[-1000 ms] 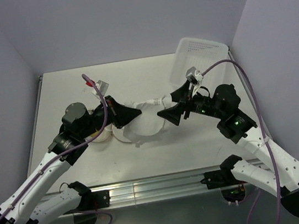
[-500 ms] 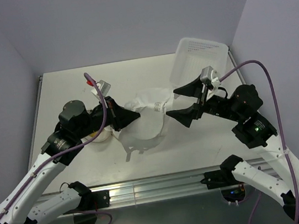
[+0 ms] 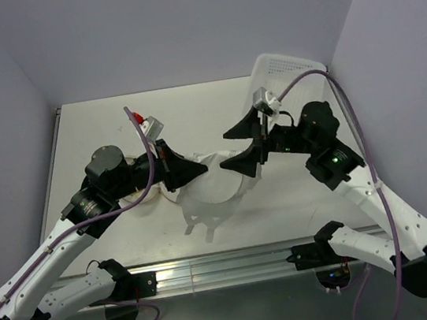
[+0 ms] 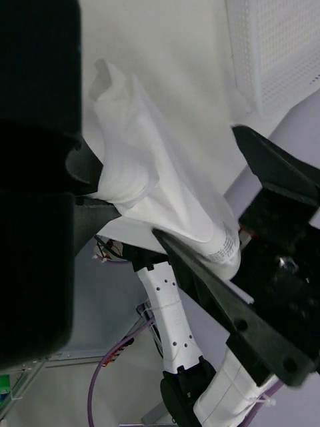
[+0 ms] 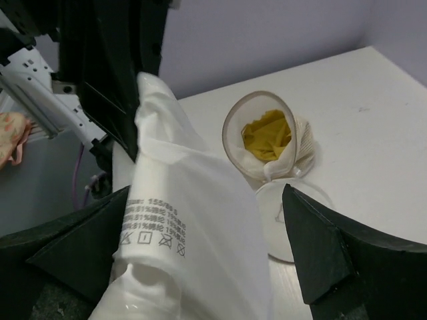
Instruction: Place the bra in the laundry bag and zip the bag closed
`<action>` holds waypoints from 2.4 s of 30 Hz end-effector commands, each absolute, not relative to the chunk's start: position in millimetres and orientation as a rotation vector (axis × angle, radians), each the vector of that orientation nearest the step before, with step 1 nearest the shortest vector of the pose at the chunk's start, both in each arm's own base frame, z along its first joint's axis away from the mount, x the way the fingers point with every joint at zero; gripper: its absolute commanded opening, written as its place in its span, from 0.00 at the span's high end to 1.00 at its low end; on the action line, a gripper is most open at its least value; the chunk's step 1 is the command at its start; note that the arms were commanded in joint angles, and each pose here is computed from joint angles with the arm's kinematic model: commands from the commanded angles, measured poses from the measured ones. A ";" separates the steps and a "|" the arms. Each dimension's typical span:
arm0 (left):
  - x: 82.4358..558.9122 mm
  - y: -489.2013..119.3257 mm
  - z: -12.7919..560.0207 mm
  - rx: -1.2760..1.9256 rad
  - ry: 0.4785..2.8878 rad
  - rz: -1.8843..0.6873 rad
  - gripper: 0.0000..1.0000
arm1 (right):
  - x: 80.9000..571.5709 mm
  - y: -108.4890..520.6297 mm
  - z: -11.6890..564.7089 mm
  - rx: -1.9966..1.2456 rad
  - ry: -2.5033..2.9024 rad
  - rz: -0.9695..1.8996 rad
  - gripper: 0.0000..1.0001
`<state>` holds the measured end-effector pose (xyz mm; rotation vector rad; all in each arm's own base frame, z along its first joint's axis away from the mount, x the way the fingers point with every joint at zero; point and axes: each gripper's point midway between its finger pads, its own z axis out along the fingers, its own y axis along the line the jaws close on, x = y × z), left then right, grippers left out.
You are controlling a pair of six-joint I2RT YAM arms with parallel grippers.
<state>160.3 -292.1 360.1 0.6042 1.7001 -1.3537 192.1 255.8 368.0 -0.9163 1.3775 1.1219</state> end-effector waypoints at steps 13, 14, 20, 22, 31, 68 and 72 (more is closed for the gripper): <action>169.7 -290.5 377.3 0.533 1.586 -1.297 1.00 | 142.5 277.5 346.7 -0.976 1.292 1.445 0.09; 169.6 -290.7 377.3 0.533 1.586 -1.295 1.00 | 143.8 278.5 347.6 -0.966 1.295 1.441 0.11; 180.5 -285.3 372.6 0.463 1.598 -1.236 0.99 | 161.6 284.4 343.8 -0.851 1.380 1.435 0.60; 194.4 -275.7 369.3 0.381 1.618 -1.156 0.74 | 168.8 283.8 342.1 -0.818 1.408 1.405 0.79; 250.5 -164.6 307.3 -0.181 1.823 -0.585 0.22 | 205.3 283.2 352.6 -0.626 1.464 1.322 1.00; 273.4 -109.6 151.0 -0.563 2.008 -0.653 1.00 | 270.1 316.2 370.1 -0.177 1.392 1.321 1.00; 258.3 -130.0 166.2 -0.524 1.958 -0.827 1.00 | 278.8 321.9 388.8 -0.138 1.311 1.314 1.00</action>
